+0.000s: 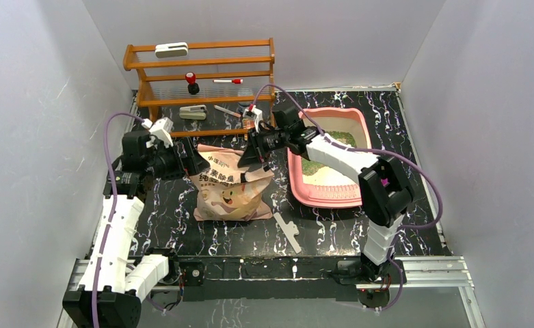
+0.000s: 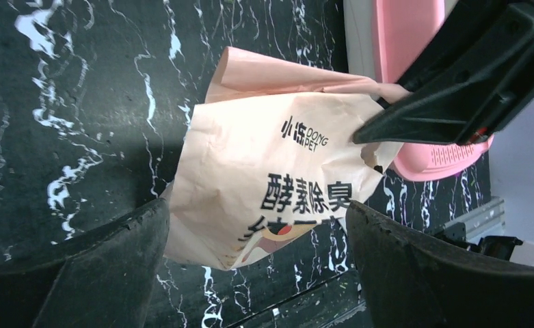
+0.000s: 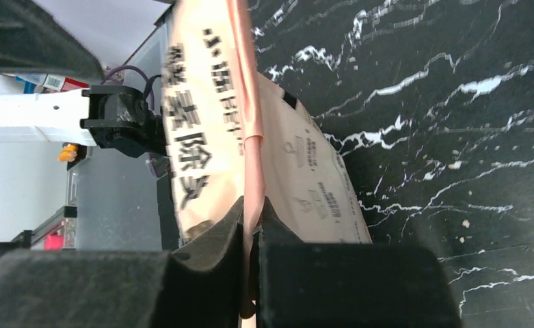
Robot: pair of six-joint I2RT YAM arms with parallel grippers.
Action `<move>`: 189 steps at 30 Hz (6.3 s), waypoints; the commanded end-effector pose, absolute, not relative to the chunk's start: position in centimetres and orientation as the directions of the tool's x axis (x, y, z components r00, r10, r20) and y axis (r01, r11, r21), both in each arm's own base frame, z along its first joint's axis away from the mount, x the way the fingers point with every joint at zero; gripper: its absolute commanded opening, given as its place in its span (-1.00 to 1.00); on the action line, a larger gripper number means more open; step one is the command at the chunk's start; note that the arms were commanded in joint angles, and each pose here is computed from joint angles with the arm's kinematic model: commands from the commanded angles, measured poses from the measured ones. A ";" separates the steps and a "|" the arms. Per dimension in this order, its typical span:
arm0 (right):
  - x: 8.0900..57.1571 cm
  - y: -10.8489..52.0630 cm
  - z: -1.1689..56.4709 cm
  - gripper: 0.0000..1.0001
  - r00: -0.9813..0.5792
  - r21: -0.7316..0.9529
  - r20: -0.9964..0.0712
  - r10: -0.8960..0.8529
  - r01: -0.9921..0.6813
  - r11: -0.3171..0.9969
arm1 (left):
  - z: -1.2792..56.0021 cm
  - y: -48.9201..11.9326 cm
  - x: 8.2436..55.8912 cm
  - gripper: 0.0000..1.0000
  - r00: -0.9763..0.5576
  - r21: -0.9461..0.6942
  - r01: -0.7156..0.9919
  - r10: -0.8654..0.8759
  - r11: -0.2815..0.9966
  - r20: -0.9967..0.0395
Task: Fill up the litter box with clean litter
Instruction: Open the cat litter bag at the center of the board.
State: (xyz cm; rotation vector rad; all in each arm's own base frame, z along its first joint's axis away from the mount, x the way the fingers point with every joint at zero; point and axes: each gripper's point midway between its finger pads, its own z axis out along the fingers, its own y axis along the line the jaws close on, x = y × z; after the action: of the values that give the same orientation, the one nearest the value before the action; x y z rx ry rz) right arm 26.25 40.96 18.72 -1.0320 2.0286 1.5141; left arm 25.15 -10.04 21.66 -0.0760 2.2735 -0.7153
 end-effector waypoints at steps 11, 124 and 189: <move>25.8 41.7 27.7 -1.00 -0.158 0.148 -0.966 -0.204 -0.987 0.060 | 33.8 -11.6 27.4 0.97 -0.435 -0.284 0.546 -0.023 0.788 -0.900; 23.2 38.1 21.0 0.40 -0.623 0.576 -0.714 -0.320 -0.782 0.238 | 29.2 -15.6 22.7 -1.00 -0.012 0.192 0.878 0.421 0.439 -0.907; 20.8 35.1 24.4 0.22 0.428 -0.369 -0.879 -0.210 -0.890 -0.267 | 30.5 -15.5 23.7 -1.00 0.046 0.248 0.842 0.393 0.480 -0.918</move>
State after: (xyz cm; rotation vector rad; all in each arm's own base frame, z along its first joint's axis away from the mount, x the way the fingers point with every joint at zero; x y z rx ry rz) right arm 20.52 34.27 23.29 -1.6740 1.0523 0.9372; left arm 23.37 -14.79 26.31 1.1074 1.7236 -0.4931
